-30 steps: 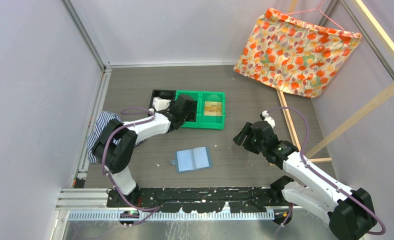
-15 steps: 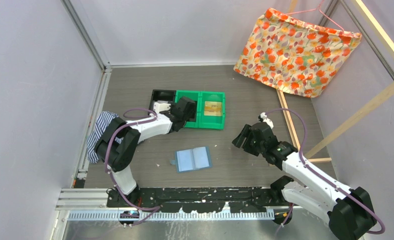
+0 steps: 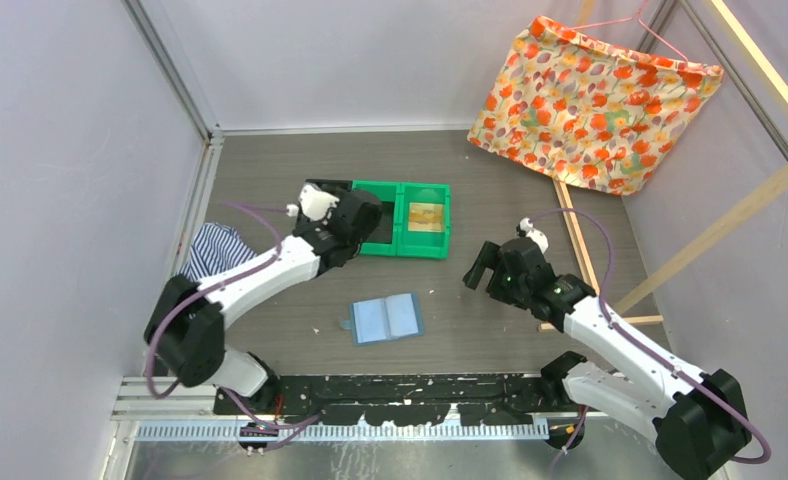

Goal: Take the credit cards out of the card holder
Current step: Place the credit card in the storage box, then reset both arms

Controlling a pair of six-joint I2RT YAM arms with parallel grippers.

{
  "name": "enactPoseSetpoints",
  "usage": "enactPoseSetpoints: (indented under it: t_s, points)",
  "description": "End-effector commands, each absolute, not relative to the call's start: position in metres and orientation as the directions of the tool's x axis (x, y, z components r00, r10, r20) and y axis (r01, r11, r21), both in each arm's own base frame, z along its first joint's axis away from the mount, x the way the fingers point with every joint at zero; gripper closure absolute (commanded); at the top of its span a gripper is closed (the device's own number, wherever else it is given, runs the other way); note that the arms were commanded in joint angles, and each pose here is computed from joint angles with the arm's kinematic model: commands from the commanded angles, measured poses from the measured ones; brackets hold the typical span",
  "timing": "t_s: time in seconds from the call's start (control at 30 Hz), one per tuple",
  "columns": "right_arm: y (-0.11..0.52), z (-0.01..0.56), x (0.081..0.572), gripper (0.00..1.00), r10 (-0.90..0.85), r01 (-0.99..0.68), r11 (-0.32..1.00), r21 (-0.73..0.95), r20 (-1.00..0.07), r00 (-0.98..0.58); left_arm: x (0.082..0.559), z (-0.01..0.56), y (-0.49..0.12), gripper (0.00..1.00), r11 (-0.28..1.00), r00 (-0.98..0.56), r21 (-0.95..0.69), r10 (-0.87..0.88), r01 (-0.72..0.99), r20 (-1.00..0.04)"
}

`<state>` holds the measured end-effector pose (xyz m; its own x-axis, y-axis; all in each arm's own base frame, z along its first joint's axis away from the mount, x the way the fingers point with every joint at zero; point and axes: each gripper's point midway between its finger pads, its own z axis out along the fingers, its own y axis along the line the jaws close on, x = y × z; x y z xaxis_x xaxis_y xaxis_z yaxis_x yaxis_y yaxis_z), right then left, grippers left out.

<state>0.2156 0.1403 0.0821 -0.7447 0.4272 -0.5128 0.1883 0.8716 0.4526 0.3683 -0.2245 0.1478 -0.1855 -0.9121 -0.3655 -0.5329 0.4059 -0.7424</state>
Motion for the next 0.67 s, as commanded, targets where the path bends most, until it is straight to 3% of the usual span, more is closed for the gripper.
enactPoseSetpoints:
  t_s: [0.0, 0.2, 0.3, 0.37, 0.43, 0.63]
  points:
    - [0.120, 0.142, 0.251, 0.00, 0.370, 0.175, 0.924, 0.341, -0.673, -0.640, 0.343, 0.203, -0.187, 0.50, 0.720, -0.311, -0.539, -0.684, -0.438, -0.660]
    - [0.067, 0.225, 0.278, 0.00, 0.261, 0.315, 0.943, 0.110, -0.831, -0.491, 0.312, 0.213, -0.141, 0.47, 0.924, -0.421, -0.224, -0.345, -0.310, -0.839]
    - [0.057, 0.251, 0.282, 0.00, 0.222, 0.338, 0.939, 0.061, -0.859, -0.462, 0.289, 0.211, -0.111, 0.48, 0.956, -0.477, -0.068, -0.203, -0.284, -0.855]
    - [0.059, 0.253, 0.283, 0.00, 0.217, 0.316, 0.946, 0.073, -0.866, -0.450, 0.272, 0.202, -0.115, 0.55, 0.991, -0.550, -0.014, -0.084, -0.130, -0.831]
    - [0.061, 0.248, 0.284, 0.00, 0.226, 0.308, 0.947, 0.090, -0.869, -0.440, 0.252, 0.194, -0.115, 0.57, 0.999, -0.583, -0.025, -0.037, -0.028, -0.811]
    - [0.061, 0.238, 0.286, 0.00, 0.229, 0.305, 0.947, 0.103, -0.881, -0.413, 0.204, 0.203, -0.094, 0.52, 0.969, -0.524, -0.244, -0.223, -0.031, -0.822]
